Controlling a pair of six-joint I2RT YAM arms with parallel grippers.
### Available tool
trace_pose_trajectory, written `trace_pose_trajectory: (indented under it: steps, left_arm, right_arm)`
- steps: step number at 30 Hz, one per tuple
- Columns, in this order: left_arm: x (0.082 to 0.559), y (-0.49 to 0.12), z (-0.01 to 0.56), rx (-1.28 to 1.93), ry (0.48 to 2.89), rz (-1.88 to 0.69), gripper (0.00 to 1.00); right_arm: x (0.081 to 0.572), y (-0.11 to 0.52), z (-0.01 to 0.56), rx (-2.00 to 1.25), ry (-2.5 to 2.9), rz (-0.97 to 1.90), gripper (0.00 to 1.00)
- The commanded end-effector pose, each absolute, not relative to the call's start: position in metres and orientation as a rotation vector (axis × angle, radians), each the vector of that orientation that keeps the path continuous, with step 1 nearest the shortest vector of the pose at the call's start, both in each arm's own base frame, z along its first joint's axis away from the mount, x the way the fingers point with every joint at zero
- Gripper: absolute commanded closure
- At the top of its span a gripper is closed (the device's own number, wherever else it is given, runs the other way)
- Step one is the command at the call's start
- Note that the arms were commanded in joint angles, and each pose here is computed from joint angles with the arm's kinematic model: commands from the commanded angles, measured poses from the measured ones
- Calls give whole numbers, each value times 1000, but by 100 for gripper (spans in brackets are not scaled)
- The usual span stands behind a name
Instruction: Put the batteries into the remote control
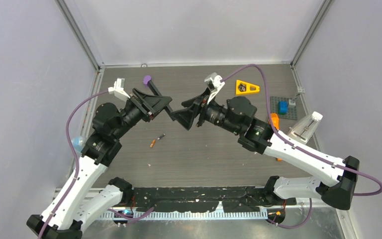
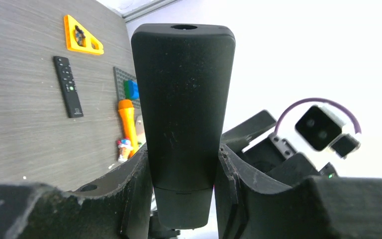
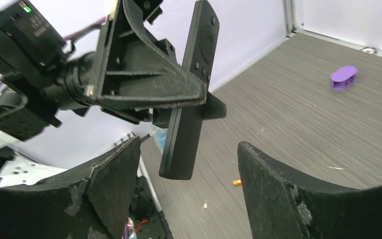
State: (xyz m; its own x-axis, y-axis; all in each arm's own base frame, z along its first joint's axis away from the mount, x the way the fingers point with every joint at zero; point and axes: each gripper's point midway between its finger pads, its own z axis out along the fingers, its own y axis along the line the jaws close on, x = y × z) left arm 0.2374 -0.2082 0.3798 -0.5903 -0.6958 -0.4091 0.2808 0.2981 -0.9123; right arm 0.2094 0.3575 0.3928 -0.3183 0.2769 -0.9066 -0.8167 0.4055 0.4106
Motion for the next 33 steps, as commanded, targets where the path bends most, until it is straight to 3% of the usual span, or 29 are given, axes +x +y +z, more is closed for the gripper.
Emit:
trace_pose_trajectory:
  steps: [1, 6, 16, 19, 26, 29, 33]
  left_arm:
    - [236, -203, 405, -505, 1627, -1541, 100]
    - [236, -206, 400, -575, 1615, -1625, 100]
    - [230, -202, 408, -551, 1583, -1631, 97]
    - [228, -201, 408, -538, 1576, -1621, 83]
    - [224, -192, 425, -404, 1423, -1577, 32]
    - [219, -184, 435, -316, 1350, -1501, 21]
    - [216, -183, 439, -228, 1310, -1446, 16]
  right_arm:
    - [218, 359, 383, -529, 1506, 965, 25]
    - [217, 371, 385, -540, 1499, 912, 33]
    - [222, 368, 403, -498, 1453, 870, 74]
    - [218, 366, 409, -503, 1439, 892, 82]
    - [199, 361, 435, -529, 1399, 1040, 92]
    - [185, 361, 446, -578, 1386, 1194, 93]
    - [181, 358, 456, -584, 1373, 1414, 93]
